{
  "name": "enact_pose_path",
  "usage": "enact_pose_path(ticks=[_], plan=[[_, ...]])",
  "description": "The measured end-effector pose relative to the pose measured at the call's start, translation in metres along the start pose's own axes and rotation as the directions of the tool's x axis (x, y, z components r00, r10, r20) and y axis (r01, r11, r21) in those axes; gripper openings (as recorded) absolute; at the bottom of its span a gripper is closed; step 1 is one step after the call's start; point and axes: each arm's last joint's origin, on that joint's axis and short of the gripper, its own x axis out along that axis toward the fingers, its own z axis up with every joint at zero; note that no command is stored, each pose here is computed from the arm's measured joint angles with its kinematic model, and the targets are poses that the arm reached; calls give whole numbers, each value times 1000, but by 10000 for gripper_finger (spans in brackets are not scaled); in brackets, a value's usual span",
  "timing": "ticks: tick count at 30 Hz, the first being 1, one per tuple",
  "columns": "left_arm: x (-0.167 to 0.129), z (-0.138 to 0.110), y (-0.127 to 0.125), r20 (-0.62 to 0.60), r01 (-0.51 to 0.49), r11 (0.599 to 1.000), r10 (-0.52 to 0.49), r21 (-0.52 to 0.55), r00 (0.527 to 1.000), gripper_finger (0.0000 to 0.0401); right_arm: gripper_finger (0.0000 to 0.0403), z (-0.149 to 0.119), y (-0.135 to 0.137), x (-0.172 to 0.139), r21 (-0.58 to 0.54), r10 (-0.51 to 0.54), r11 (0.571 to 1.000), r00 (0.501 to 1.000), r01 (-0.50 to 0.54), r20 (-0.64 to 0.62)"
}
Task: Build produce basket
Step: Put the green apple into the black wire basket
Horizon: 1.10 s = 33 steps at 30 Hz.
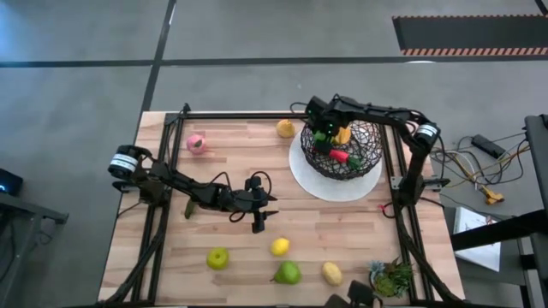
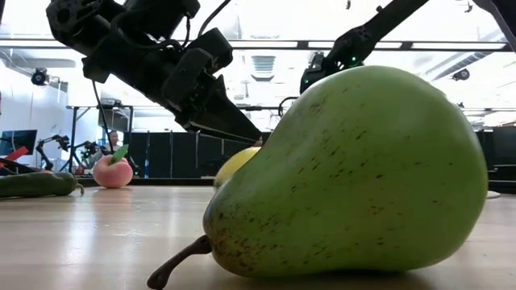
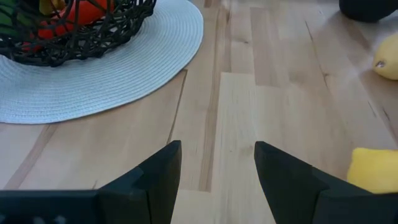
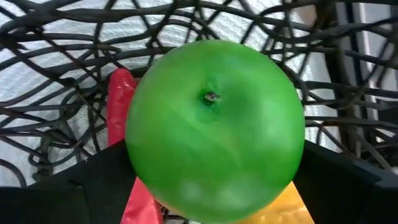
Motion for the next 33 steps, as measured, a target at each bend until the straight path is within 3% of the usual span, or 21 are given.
enact_pose_path(ticks=[11,24,33], plan=[[0,0,0,-1,3,1000,-3,-3,1000,189,369,-20,-4,-38,89,-63,995,992,53,109],[0,0,0,-1,4,1000,-4,-3,1000,189,370,-26,2,-9,58,-42,998,992,35,118],[0,1,0,3,5,1000,-5,-5,1000,189,370,-20,1,-11,45,-3,999,991,-3,130]])
